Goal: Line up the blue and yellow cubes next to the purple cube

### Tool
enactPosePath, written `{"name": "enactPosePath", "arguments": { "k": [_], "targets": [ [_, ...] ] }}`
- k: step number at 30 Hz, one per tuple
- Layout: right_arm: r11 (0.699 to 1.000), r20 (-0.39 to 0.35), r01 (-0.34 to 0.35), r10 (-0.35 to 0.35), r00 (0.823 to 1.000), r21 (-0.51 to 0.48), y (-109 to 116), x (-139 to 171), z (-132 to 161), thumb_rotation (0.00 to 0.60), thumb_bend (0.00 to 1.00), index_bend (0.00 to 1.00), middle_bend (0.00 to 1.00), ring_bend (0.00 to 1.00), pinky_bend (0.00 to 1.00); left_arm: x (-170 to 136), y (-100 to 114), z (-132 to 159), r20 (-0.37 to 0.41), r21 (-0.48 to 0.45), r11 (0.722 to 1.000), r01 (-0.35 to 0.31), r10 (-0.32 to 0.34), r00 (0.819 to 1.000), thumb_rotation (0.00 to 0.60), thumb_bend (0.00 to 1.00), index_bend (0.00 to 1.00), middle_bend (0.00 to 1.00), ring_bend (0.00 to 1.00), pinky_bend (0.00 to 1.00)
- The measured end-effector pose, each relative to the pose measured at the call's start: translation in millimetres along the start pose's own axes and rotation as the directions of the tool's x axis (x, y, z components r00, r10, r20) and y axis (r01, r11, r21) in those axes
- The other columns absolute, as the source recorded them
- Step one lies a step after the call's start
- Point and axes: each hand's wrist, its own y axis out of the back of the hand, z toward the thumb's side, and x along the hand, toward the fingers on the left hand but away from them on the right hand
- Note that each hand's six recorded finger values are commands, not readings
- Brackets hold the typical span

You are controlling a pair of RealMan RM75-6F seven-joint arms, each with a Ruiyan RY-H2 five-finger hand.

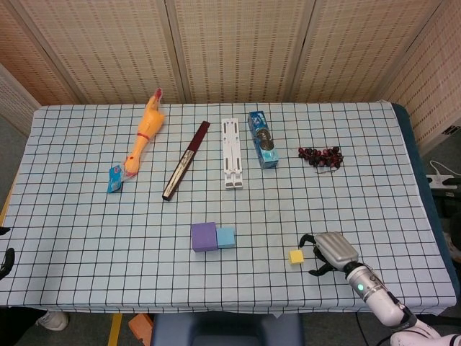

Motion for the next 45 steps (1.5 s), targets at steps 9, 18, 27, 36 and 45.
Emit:
{"name": "enactPosePath", "arguments": {
  "k": [9,18,27,36,45],
  "targets": [
    [1.000,-0.001,-0.010,0.010,1.000,-0.013,-5,-5,0,0.600,0.00,0.38,0.92,1.00,1.00,-1,0,1,0.004,0.000,1.000,0.003,-0.003,1.000,0.600,0.42,0.36,0.39,0.32,0.41],
    [1.000,0.003,-0.012,0.012,1.000,-0.024,-7,-11,-2,0.600,0.00,0.39,0.92,1.00,1.00,-1,1,1,0.003,0.000,1.000,0.000,0.000,1.000,0.600,0.41,0.36,0.39,0.32,0.41],
    [0.999,0.000,-0.022,0.022,1.000,-0.032,-11,-16,-2,0.600,0.00,0.41,0.92,1.00,1.00,-2,2,1,0.005,0.000,1.000,-0.005,0.005,1.000,0.600,0.41,0.36,0.39,0.32,0.41],
    [0.999,-0.005,-0.024,0.023,1.000,-0.043,-12,-20,-2,0.600,0.04,0.42,0.92,1.00,1.00,-3,3,2,0.008,-0.001,1.000,-0.007,0.007,1.000,0.600,0.41,0.36,0.39,0.32,0.41],
    [0.998,-0.010,-0.021,0.021,1.000,-0.064,-12,-21,-2,0.600,0.14,0.45,0.93,1.00,1.00,-3,3,2,0.009,0.000,1.000,-0.007,0.007,1.000,0.600,0.41,0.36,0.39,0.32,0.41]
  ]
}}
